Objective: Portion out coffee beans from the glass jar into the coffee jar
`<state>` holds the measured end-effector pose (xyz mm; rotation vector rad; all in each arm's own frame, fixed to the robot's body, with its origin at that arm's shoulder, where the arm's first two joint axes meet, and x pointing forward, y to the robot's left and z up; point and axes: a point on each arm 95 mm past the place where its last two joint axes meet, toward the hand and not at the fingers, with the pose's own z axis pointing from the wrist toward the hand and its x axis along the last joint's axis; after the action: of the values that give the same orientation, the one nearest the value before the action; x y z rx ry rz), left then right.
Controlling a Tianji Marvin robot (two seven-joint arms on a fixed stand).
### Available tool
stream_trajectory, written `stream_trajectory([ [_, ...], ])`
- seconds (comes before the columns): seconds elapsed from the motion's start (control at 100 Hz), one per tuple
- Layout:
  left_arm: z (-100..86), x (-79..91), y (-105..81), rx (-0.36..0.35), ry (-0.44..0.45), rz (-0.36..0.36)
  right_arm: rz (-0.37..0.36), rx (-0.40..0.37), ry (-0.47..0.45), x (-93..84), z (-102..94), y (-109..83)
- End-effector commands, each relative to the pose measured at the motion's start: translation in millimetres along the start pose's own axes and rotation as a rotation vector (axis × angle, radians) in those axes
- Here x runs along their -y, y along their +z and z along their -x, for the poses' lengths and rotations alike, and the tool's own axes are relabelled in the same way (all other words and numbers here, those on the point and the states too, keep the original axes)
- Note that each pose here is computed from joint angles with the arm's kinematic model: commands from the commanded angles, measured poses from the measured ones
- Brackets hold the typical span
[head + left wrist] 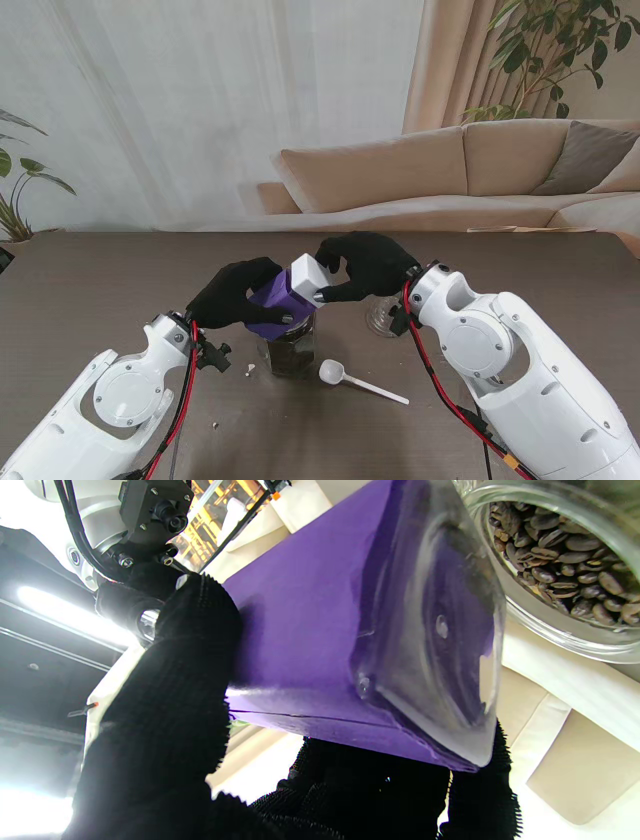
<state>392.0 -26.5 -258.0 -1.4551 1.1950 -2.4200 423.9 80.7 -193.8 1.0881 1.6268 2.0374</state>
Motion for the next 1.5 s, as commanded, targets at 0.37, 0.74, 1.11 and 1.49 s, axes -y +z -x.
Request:
stream_trajectory([
  [0.37,-3.8,-1.8,1.3,-0.007,-0.005,0.01,-0.008,0.03,0.009,-7.8,-0.5,-5.3],
  [0.74,-3.6,-1.8,3.5,-0.016,-0.011,0.009,0.017,-0.01,0.146,9.0,-9.8,-2.9],
  [1.11,-4.2,-1.0,6.8,-0.031,-0.022,-0.002,0.015,0.007,0.269,35.1,-18.0,8.0],
  [1.49,-5.4,0.3,10.9,-0.048,-0.032,-0.014,0.01,-0.003,0.368,50.1,-22.0,12.0],
])
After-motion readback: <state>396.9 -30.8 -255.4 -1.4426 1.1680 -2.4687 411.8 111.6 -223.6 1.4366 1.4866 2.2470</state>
